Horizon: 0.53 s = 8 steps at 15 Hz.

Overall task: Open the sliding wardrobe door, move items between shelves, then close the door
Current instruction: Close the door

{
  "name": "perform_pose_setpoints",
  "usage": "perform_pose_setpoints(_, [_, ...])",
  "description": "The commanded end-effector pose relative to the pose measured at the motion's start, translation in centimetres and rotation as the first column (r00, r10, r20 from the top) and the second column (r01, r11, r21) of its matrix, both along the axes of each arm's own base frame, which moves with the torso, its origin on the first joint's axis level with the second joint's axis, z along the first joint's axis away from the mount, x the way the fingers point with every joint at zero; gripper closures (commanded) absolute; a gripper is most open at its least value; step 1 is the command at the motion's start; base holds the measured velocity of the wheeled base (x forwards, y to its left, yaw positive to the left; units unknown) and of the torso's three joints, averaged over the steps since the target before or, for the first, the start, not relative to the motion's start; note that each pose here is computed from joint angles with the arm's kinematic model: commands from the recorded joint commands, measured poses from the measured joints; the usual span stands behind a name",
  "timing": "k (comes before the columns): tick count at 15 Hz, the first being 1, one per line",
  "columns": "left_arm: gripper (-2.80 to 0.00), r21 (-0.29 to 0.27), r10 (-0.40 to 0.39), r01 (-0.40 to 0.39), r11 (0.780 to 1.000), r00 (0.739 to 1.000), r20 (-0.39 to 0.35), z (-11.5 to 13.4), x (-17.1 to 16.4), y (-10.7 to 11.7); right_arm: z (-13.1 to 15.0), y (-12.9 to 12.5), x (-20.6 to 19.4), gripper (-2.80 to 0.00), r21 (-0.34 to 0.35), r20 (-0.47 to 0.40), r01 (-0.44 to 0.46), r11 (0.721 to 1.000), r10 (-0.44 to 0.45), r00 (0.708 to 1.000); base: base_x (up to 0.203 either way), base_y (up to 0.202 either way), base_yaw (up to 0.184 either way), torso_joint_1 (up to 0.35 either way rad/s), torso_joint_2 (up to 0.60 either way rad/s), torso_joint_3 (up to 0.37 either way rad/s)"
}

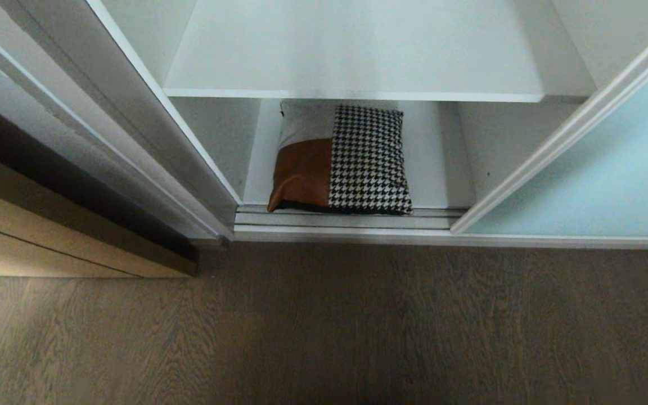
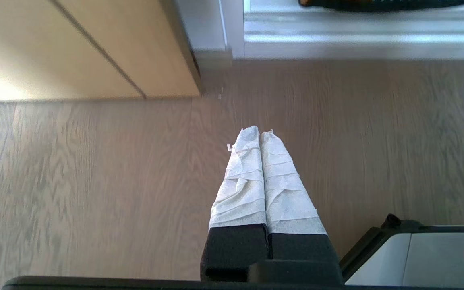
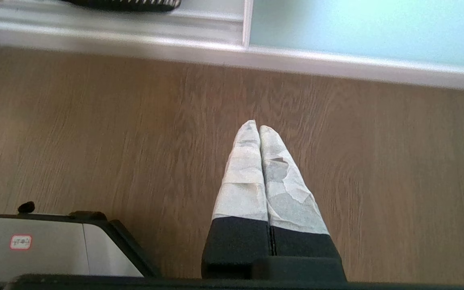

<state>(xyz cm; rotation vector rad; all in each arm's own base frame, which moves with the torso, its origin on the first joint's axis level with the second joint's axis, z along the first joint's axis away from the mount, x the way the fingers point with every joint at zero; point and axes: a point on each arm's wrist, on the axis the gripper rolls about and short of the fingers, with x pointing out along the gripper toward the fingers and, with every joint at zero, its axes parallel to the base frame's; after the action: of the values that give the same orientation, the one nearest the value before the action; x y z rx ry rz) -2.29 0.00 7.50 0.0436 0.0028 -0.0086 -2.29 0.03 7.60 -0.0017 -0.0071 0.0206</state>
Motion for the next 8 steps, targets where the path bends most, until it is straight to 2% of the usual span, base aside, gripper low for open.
perform_pose_setpoints(1, [0.00,-0.001,-0.001,0.001,1.000,1.000,-0.003,-0.04,0.02,0.00,0.01,0.00,0.00,0.00,0.000,0.001,-0.001,1.000,0.001,1.000,-0.172,0.000,-0.005,0.002,0.00,0.002])
perform_pose_setpoints(2, [0.00,-0.001,-0.001,0.001,1.000,1.000,-0.003,-0.04,0.02,0.00,0.01,0.00,0.00,0.00,0.000,0.001,-0.001,1.000,0.001,1.000,-0.098,0.000,-0.001,-0.012,0.00,0.002])
perform_pose_setpoints(8, [0.00,-0.001,-0.001,0.001,1.000,1.000,-0.003,-0.04,0.02,0.00,0.01,0.00,0.00,0.00,0.000,0.001,-0.001,1.000,0.001,1.000,0.000,0.000,0.000,0.000,0.00,0.000])
